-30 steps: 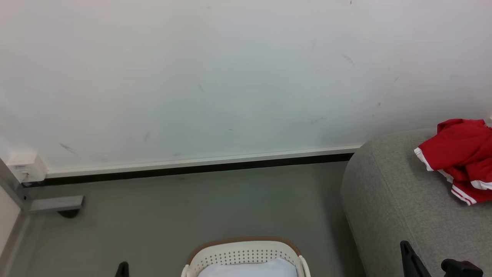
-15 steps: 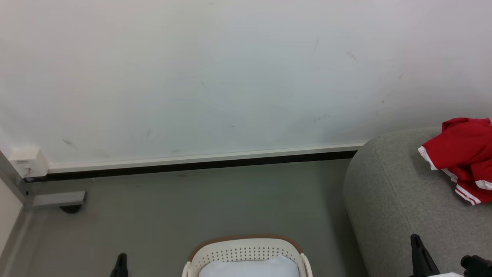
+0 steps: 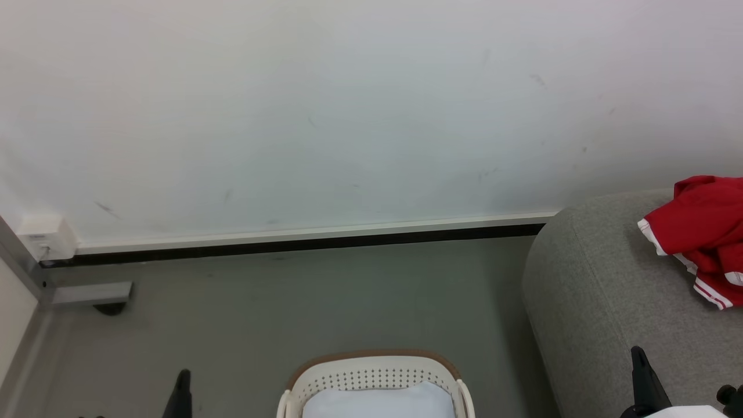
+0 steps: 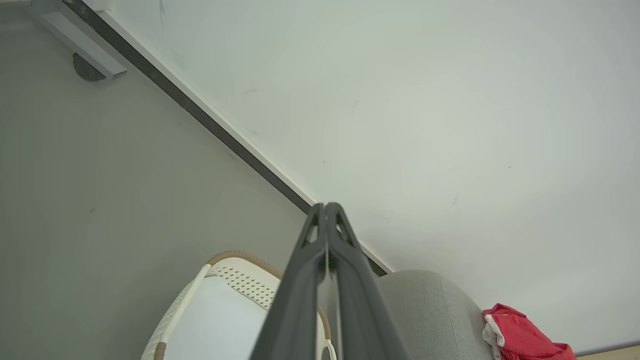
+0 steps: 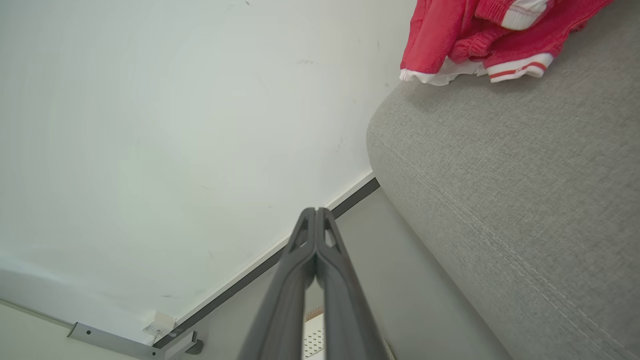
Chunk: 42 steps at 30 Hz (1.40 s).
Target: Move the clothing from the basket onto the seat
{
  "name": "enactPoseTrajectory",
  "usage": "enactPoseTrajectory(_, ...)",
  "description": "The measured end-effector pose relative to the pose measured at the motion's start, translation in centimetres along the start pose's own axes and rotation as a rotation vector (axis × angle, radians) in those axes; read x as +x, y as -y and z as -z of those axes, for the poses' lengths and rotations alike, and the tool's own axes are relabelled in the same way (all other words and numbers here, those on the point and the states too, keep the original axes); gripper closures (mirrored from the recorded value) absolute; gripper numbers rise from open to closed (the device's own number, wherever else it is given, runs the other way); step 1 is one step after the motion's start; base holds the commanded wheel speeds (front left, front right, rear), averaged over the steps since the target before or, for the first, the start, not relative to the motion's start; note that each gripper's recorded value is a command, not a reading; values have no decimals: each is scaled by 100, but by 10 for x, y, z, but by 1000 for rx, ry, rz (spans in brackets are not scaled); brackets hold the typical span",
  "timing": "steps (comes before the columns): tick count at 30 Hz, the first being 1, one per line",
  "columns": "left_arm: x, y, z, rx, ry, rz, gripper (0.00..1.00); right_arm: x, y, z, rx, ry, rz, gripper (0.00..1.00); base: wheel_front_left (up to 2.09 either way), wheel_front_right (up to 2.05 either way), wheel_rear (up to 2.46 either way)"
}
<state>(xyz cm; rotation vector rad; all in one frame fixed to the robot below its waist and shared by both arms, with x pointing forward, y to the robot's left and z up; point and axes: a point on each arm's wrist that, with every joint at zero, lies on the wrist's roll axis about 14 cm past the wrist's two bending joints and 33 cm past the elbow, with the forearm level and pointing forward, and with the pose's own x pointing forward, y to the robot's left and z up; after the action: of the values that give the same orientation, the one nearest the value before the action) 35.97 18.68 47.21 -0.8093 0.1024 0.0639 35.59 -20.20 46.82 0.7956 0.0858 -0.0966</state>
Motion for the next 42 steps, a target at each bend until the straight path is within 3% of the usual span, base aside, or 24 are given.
enactPoseTrajectory(42,16,11,-17,-455,5,44,100,15,-16,-15,462,4,-48,100,0,0,0)
